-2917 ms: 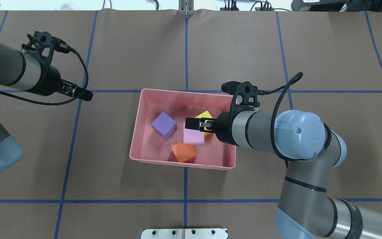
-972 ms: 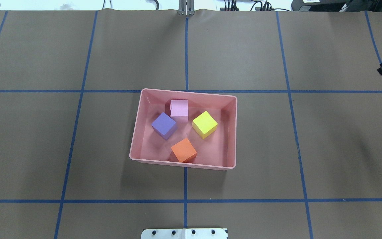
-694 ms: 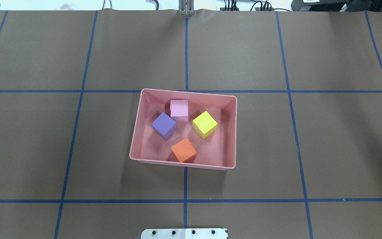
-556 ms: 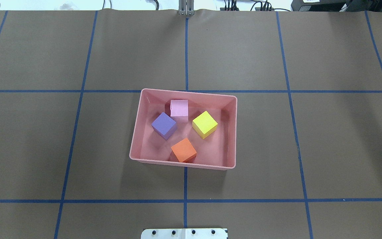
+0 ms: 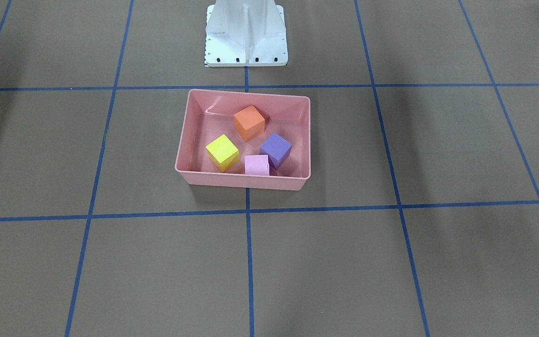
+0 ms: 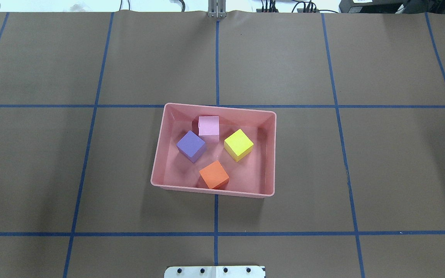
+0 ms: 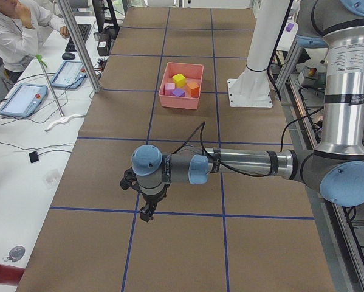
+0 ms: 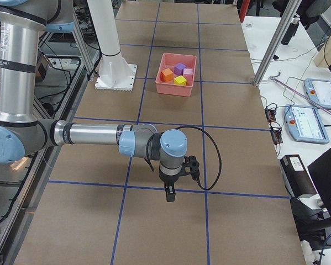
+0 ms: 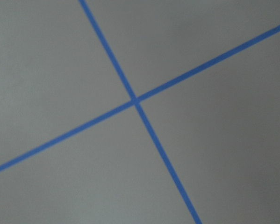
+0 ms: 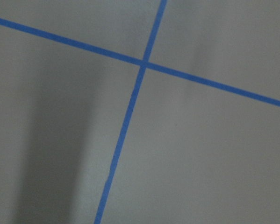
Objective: Place blocks into pink bin with both arms
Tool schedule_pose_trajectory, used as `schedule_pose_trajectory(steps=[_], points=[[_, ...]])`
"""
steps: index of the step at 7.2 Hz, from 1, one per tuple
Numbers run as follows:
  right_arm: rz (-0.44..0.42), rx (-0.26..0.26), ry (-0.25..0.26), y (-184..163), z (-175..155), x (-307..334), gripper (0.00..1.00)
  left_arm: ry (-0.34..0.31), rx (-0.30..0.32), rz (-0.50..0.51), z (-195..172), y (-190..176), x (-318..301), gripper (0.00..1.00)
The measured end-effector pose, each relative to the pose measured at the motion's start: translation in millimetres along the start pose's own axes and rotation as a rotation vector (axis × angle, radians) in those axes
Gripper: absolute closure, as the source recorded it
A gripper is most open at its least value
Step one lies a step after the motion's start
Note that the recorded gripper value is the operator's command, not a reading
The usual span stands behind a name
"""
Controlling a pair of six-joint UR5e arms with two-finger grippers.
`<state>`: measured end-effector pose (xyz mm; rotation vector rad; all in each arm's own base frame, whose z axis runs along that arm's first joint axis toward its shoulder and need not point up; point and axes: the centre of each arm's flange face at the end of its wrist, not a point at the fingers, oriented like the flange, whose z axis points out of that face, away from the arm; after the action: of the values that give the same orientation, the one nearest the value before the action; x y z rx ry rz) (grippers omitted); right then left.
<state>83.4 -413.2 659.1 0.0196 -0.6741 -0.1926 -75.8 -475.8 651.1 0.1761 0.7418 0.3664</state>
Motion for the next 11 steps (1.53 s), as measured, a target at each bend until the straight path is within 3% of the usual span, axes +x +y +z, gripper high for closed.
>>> schedule_pose_trajectory(steps=[3,11], points=[[-0.007,0.012,-0.001,-5,-5,-3,0.00,-0.004,0.015,-0.131,-2,4,-2,0.00],[-0.009,0.013,-0.001,-7,-5,-3,0.00,-0.009,0.006,-0.138,7,20,-4,0.00]])
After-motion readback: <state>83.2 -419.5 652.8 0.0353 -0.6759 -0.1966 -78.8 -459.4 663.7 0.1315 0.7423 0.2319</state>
